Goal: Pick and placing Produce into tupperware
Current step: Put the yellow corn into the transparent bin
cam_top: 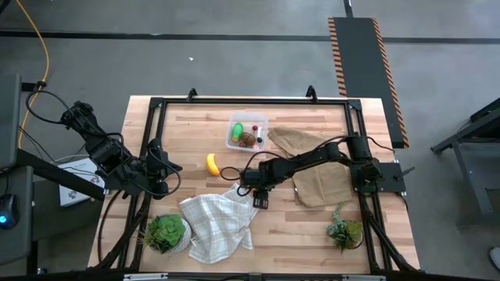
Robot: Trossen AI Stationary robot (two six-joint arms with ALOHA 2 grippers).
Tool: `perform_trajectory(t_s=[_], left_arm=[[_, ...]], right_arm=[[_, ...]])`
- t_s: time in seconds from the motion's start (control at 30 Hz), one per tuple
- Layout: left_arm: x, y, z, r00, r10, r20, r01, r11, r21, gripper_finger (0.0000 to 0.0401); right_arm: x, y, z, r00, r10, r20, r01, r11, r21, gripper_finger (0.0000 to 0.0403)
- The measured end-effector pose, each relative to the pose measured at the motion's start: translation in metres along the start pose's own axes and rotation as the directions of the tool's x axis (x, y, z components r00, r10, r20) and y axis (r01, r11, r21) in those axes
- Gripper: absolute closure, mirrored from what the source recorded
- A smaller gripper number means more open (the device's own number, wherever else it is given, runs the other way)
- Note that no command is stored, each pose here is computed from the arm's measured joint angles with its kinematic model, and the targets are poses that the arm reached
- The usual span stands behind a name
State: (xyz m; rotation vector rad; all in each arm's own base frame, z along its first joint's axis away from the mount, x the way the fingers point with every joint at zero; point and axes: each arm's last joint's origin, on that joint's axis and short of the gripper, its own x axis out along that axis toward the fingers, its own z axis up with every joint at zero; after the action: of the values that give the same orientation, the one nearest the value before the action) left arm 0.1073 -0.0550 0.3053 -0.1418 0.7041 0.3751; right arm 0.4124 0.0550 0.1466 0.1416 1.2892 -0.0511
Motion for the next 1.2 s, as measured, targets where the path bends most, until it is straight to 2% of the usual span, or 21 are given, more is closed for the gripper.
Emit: perform_trajectory(t_s=[0.33,0.97,1.2], left_arm=[[0.0,0.0,0.0,1.0,0.0,0.0,0.0,1.0,-0.001,0.0398],[0.0,0.0,0.0,1.0,0.0,0.0,0.0,1.0,-0.001,0.0398],[0.0001,0.0,0.0,1.0,0.0,0.0,0.0,1.0,-0.001,0.0398]], right_arm=[[0.0,0.0001,0.0,1.0,0.002,0.0,-0.002,1.0,0.001,0.0278],[0.0,0.0,0.0005,1.0,0.015,0.001,-0.016,0.999,0.046,0.0362],[-0.0001,0.0009,0.0021,0.999,0.038,0.013,-0.038,0.997,0.063,0.0372]])
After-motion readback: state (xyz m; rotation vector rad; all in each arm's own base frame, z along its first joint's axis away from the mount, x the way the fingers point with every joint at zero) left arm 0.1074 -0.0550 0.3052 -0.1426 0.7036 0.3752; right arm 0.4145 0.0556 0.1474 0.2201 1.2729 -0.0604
